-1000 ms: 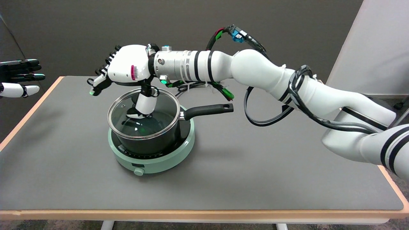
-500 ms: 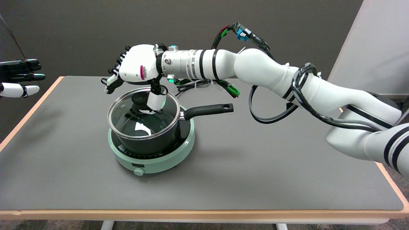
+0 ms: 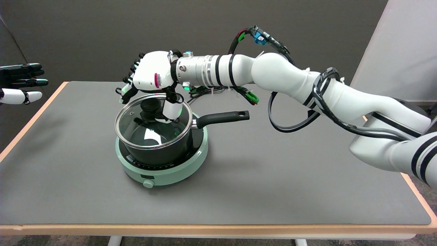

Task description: Pick up the pot lid.

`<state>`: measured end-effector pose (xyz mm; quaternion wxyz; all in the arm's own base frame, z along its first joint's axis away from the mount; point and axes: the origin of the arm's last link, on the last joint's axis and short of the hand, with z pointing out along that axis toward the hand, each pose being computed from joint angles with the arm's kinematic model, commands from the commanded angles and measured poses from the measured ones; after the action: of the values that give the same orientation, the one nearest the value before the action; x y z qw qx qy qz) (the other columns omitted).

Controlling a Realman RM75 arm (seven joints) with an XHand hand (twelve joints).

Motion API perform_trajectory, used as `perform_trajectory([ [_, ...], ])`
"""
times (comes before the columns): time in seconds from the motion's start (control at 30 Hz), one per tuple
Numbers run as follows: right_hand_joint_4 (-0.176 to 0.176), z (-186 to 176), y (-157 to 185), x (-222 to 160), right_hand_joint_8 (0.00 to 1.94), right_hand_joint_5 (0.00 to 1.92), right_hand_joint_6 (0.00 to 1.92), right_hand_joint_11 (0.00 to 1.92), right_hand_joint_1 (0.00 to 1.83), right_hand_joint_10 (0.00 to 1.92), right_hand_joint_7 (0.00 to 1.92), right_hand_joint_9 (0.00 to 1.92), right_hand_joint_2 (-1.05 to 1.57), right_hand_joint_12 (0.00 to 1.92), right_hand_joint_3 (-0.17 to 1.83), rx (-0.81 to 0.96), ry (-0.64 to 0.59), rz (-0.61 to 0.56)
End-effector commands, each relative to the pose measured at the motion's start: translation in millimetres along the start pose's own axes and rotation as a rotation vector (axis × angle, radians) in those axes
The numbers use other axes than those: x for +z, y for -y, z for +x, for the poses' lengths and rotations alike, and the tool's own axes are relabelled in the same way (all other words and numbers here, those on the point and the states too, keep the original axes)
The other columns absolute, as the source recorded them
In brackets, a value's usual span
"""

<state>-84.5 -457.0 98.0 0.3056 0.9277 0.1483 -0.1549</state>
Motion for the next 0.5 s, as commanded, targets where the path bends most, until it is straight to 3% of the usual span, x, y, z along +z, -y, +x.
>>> perform_trajectory([
  [0.03, 0.159, -6.4, 5.6, -4.2, 0.18, 0.46, 0.2, 0.46, 0.85, 0.38, 0.58, 0.62, 0.52, 0.91, 0.98, 0.014, 0.026, 0.025],
  [0.5, 0.176, -5.1, -1.4, -8.4, 0.23, 0.58, 0.3, 0.46, 0.87, 0.43, 0.7, 0.68, 0.58, 0.88, 0.94, 0.009, 0.024, 0.008],
])
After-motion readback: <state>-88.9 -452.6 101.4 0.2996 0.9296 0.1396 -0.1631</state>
